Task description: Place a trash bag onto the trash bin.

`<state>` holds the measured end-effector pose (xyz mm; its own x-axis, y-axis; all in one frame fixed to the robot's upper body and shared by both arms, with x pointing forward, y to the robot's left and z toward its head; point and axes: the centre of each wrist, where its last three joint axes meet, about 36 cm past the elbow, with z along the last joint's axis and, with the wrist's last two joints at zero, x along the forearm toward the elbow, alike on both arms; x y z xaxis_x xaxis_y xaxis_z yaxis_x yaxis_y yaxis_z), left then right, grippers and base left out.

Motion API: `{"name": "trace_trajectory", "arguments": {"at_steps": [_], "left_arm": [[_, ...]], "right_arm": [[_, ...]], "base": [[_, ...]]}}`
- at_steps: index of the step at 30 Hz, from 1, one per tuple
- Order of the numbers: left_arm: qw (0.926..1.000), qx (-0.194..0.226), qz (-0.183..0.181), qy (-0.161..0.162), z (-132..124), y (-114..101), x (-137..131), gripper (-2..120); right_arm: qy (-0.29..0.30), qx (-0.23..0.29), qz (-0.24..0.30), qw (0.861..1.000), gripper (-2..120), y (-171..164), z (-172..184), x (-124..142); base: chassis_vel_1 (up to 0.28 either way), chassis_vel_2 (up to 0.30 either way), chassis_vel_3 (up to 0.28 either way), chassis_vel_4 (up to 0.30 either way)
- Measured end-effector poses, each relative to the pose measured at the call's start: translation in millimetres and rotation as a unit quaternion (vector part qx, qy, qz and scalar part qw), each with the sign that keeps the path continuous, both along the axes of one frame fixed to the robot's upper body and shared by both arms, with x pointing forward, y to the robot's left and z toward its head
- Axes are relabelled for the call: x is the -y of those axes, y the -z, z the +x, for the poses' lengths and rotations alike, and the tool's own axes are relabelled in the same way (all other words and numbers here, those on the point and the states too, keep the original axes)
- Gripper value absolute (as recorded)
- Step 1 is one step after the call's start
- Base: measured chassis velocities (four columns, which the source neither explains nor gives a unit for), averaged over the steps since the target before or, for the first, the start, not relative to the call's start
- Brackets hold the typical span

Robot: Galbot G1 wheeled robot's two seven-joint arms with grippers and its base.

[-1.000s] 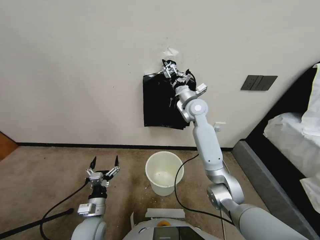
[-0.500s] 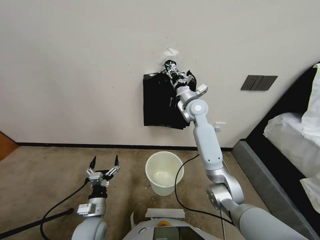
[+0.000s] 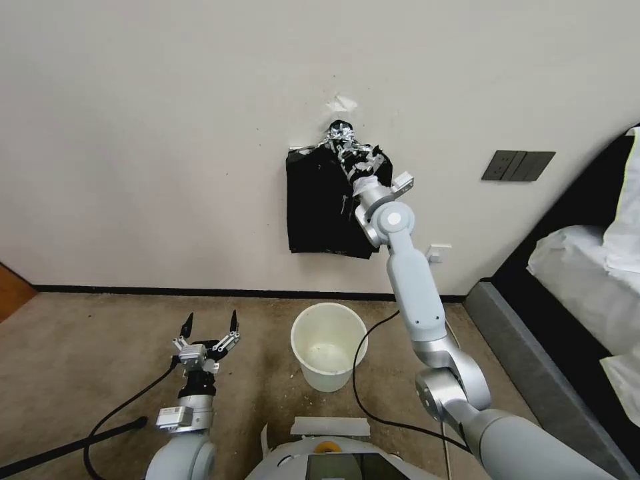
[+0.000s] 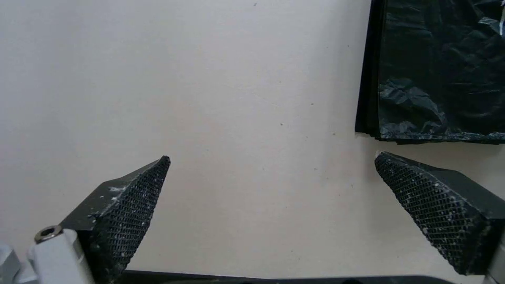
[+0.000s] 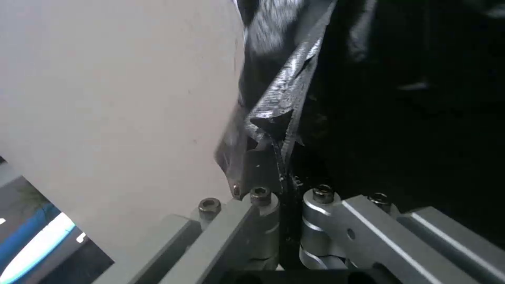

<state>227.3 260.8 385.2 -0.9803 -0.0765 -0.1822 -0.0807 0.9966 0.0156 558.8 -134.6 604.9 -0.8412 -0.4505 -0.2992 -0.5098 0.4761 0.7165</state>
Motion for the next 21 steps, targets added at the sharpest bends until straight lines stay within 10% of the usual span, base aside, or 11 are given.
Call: {"name": "trace_trajectory", "arguments": {"at_steps": [21], "left_arm": [[0.9997, 0.006, -0.009, 0.020, 2.8, 2.3, 17.5, 100]], "right_arm": [[-0.009, -0.004, -0.089, 0.996, 0, 61.3, -107.7, 2.6]], "base": [[0.000, 0.000, 0.000, 0.000]]}}
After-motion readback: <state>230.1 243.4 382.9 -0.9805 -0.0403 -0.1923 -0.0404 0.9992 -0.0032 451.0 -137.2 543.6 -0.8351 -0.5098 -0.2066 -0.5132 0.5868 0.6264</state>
